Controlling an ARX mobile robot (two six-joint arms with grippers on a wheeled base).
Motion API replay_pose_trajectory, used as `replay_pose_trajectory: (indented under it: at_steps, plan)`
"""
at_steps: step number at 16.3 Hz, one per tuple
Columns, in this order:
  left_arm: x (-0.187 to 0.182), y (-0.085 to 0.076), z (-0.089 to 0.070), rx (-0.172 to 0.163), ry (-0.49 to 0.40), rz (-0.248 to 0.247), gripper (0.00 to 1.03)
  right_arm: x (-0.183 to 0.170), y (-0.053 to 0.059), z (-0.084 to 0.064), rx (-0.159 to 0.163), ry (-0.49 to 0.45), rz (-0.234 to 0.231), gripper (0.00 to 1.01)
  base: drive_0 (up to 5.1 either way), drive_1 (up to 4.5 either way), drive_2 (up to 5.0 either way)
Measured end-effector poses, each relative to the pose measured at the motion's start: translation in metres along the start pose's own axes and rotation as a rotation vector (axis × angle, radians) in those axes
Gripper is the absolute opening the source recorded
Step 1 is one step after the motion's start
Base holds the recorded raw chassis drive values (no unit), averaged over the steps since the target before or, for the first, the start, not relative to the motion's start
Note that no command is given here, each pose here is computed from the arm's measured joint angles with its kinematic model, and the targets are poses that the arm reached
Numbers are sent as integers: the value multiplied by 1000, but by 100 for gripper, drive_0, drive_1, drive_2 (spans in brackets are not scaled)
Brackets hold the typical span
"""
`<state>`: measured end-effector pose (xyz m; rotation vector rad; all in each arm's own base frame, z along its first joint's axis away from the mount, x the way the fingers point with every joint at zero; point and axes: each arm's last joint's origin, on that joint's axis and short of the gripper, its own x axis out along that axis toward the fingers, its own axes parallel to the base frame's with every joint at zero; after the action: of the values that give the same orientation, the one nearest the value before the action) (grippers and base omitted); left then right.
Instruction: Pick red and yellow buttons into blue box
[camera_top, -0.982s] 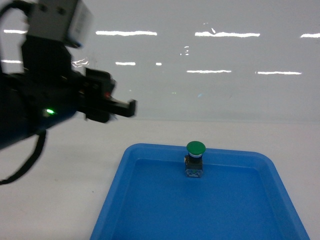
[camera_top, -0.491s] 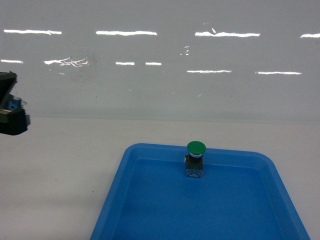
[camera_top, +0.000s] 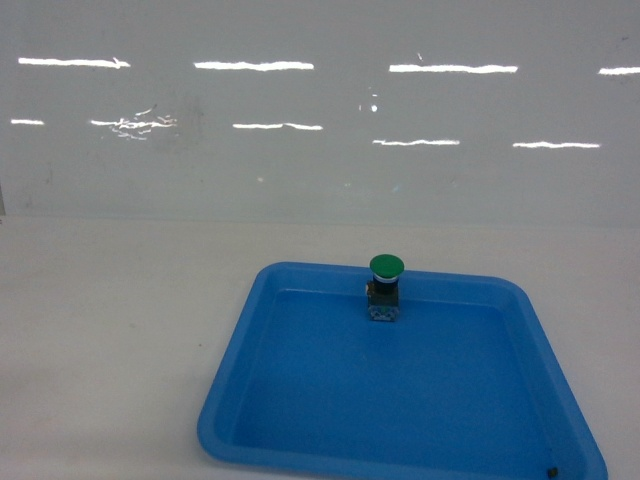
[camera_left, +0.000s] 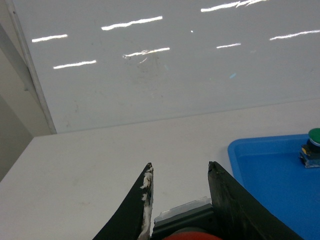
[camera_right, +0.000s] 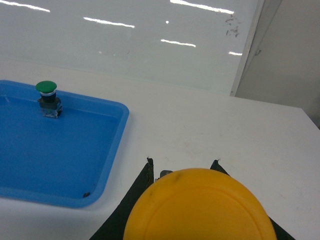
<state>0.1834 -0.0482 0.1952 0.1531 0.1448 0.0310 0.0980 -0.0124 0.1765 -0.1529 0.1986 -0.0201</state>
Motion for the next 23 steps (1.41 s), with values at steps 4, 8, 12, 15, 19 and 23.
replay_pose_trajectory:
  at_steps: [4,8,12,15,19,23]
  plan:
    - [0,1,1,-2,-3,8,29,0,0,0,0,-3,2,27,15,-373,403]
    - [0,0,0,0,1,1,29,0,0,0,0,-1,2,27,15,-373,403]
    - [0,0,0,1,1,0,29,0,0,0,0,-2,2,27,15,-373,403]
    - [0,0,0,1,4,0,29,0,0,0,0,1,2,27,15,-373,403]
    - [0,0,0,0,1,0,29,0,0,0,0,-1,1,27,15,-373,403]
    - [0,0,0,0,1,0,29,0,0,0,0,-3,1,27,15,-373,403]
